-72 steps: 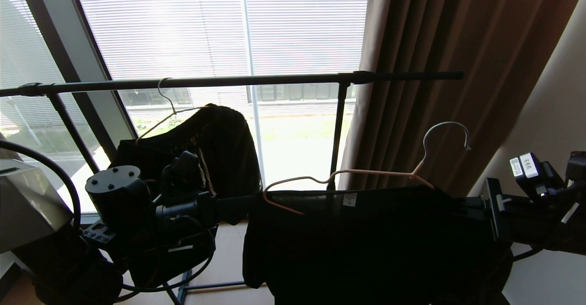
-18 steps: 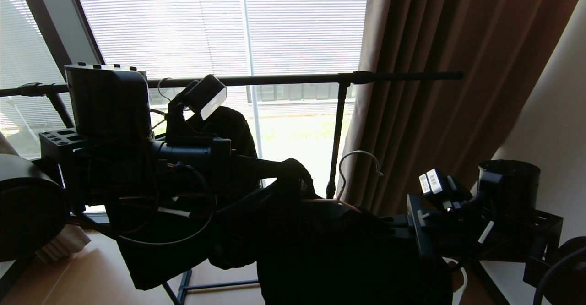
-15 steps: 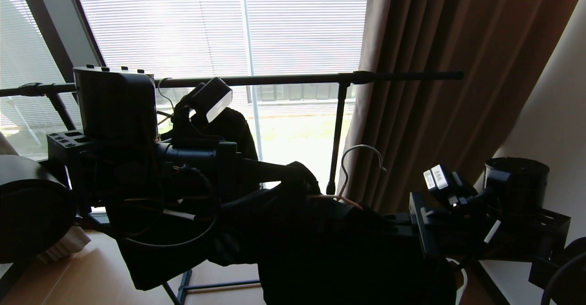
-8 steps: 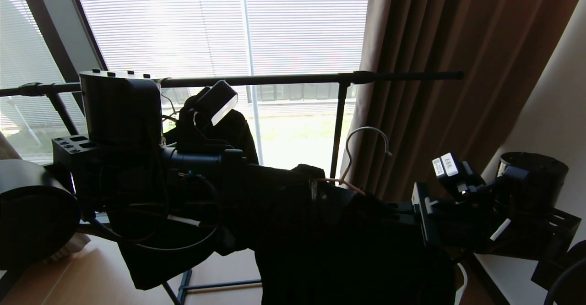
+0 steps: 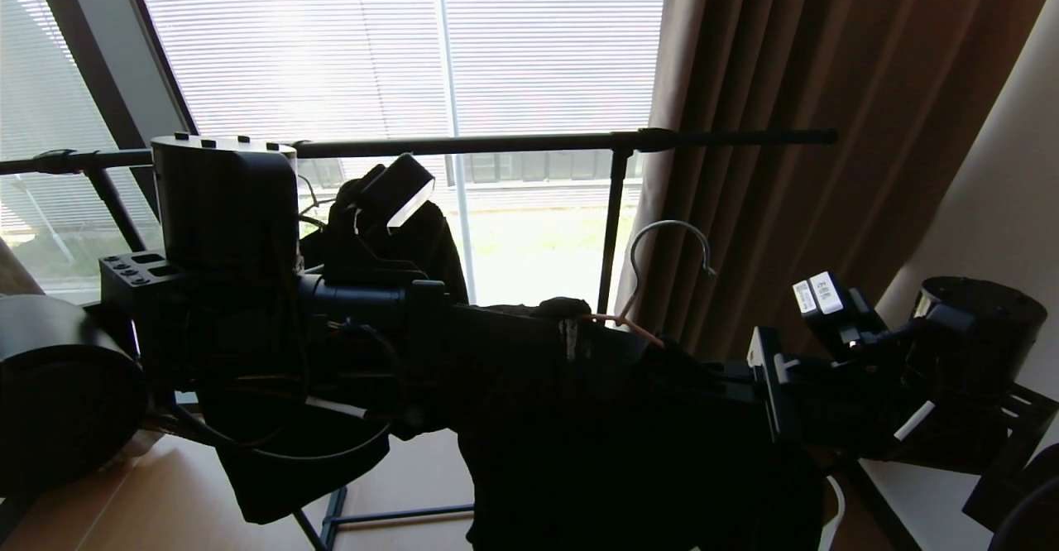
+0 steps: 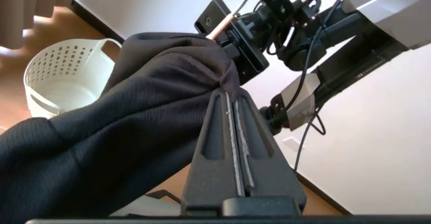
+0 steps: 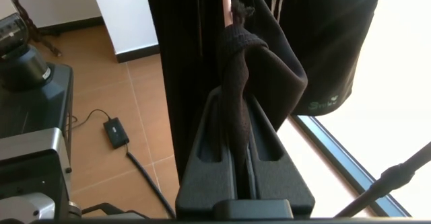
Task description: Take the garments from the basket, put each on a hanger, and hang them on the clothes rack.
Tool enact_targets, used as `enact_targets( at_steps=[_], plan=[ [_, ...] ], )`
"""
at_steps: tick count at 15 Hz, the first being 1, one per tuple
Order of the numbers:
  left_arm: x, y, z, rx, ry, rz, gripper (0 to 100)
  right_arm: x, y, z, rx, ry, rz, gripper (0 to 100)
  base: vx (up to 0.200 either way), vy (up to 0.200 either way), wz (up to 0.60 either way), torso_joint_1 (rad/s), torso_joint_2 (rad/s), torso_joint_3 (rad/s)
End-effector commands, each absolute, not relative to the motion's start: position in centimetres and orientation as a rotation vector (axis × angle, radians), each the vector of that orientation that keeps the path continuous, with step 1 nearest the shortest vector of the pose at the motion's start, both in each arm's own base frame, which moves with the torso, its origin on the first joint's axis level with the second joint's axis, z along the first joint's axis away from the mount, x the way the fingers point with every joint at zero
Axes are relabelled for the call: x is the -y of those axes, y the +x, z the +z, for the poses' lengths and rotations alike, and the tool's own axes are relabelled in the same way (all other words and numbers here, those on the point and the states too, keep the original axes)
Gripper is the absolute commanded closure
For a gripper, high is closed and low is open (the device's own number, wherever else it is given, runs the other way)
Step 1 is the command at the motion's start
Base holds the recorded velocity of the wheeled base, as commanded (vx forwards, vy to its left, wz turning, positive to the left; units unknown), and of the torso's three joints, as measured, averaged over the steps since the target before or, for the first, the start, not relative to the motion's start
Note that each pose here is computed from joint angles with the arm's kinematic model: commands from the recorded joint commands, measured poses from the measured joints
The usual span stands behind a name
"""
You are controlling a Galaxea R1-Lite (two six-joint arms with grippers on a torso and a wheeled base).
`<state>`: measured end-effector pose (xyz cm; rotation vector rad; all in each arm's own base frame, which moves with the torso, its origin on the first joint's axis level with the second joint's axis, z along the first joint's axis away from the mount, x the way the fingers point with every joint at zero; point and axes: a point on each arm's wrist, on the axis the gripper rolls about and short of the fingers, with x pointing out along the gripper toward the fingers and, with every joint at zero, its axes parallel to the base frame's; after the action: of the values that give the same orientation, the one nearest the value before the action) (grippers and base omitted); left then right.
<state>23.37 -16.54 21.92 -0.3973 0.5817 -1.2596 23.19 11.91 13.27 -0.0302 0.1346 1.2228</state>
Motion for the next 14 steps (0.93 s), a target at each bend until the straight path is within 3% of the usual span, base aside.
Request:
enact_targets(
  at_steps=[1,4,9,14],
  plan=[
    [16.7,23.3,21.8,-0.587,-0.396,-1.264,0,-11.9,23.1,13.3,-0.133,-0.031,1.224,100,0.000,0.000,0.00,0.000,0.00,0.000],
    [16.6,23.4,22.0,-0.571,-0.394,-1.233,0,-11.9,23.1,13.3,-0.134,-0.030,1.224,100,0.000,0.000,0.00,0.000,0.00,0.000],
    [13.9,21.5,24.3,-0.452,-0.373,-1.185,0,-11.0,23.3,13.4,-0.131,-0.028,1.196,100,0.000,0.000,0.00,0.000,0.00,0.000],
    [8.4,22.6,20.8,-0.402,-0.227,-1.020,0,-8.7,24.0,13.3,-0.130,-0.004,1.239,100,0.000,0.000,0.00,0.000,0.00,0.000]
  ],
)
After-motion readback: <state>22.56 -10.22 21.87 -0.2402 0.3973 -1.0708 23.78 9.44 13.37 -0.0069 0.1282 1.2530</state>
